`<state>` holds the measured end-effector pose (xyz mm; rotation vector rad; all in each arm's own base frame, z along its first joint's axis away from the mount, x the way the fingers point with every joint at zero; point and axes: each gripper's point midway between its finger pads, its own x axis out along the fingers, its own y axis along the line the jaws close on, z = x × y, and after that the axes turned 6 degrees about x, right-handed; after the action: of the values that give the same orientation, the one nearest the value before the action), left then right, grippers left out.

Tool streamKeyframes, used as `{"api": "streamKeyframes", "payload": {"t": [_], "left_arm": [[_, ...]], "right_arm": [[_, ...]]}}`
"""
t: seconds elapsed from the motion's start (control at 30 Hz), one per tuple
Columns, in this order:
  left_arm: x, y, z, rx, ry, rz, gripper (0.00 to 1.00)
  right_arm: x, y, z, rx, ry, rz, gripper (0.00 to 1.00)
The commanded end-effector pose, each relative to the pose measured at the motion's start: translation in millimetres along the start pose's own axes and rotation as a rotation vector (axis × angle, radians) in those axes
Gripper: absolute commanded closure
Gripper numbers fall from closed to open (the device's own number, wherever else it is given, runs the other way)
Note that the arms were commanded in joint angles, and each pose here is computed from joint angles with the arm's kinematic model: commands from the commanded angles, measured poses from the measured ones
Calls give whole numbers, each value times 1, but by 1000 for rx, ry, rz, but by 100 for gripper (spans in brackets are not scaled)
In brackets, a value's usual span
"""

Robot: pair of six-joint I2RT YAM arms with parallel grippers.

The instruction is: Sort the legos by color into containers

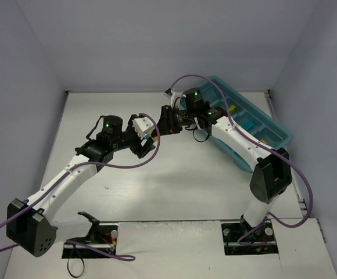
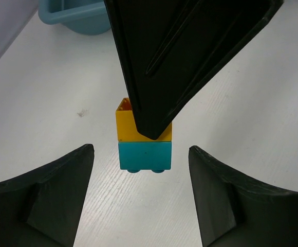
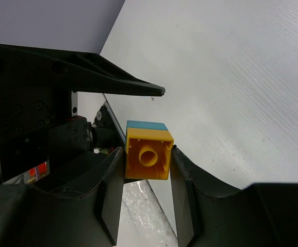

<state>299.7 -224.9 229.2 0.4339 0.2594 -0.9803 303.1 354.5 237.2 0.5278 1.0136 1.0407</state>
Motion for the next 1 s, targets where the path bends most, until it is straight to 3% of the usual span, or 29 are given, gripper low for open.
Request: {"api": "streamKeyframes", "payload": {"t": [0.0,0.13,0.47,0.73,0.97], "left_arm": [[-1,14,38,69,-111,29,33],[1,16,42,62,-124,31,36],[7,21,45,44,-129,40,56],[10,24,43,12,-130,58,100],[10,18,36,-8,-121,43,100]], "right_arm": [[-15,34,11,-75,-36,82,100],[-15,33,10,-77,-34,84,100],[-13,33,10,-77,-30,85,100],[-16,18,13,-71,-54,40,100],[-39,-14,27,-35,-121,-25,100]]}}
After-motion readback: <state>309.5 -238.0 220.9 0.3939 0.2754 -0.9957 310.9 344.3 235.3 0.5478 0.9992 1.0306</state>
